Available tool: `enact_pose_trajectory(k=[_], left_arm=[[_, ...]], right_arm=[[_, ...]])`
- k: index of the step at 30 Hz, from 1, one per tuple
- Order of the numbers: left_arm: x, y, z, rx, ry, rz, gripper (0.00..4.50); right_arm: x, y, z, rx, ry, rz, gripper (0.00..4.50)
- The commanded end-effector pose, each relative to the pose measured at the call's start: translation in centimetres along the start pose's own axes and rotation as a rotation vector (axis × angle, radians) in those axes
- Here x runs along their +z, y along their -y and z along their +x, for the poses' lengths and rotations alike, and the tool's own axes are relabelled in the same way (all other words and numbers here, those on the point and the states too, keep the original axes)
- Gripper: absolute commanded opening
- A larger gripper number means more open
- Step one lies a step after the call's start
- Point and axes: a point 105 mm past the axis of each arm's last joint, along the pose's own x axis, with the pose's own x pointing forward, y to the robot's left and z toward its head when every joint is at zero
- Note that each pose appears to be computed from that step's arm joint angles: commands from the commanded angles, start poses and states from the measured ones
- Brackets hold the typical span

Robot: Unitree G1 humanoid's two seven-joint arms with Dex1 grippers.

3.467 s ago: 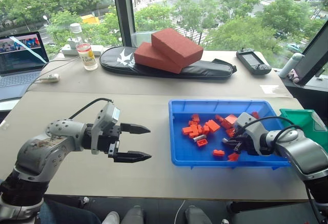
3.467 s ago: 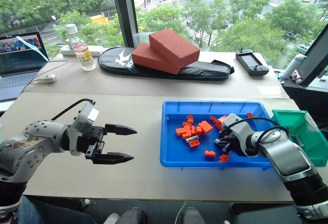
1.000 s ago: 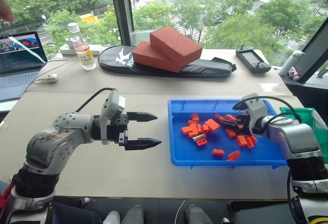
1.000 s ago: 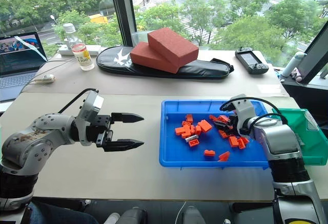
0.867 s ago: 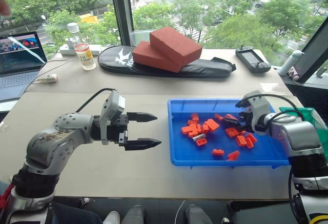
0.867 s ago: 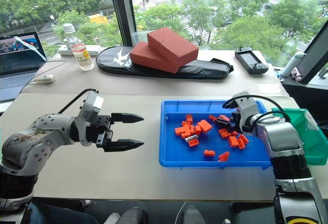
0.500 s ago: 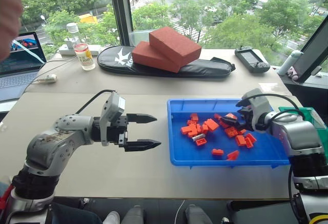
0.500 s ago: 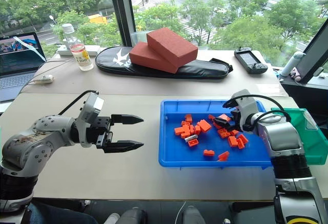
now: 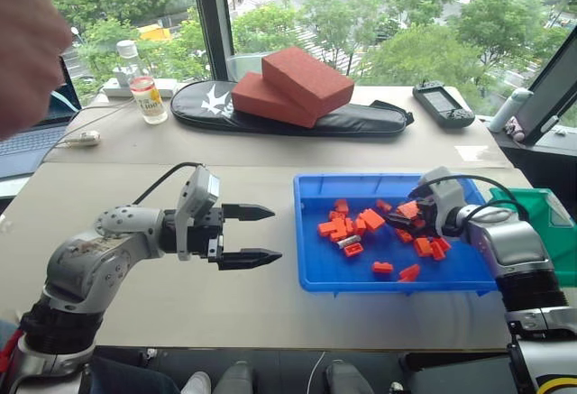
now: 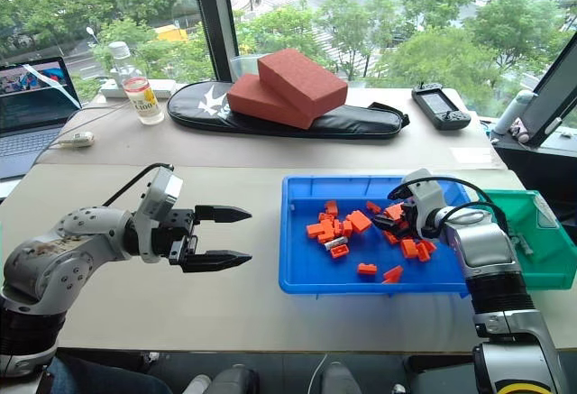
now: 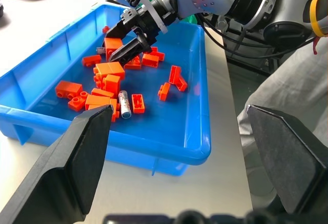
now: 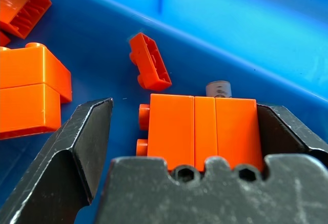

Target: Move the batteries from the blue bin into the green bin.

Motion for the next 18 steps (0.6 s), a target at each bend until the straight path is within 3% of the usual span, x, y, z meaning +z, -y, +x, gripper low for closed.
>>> enact_pose_trajectory(k=[1, 18], left_arm=[[1.00, 0.30, -0.36, 0.005, 0.009, 0.062, 4.50], [0.91, 0.24, -0.37, 0.000, 0.002, 0.057, 4.50]], right_arm=[[1.52, 0.16, -0.60, -0.010, 0.054, -0.010, 4.48], [1.00, 0.41, -0.72, -0.026, 0.050, -0.039, 4.48]])
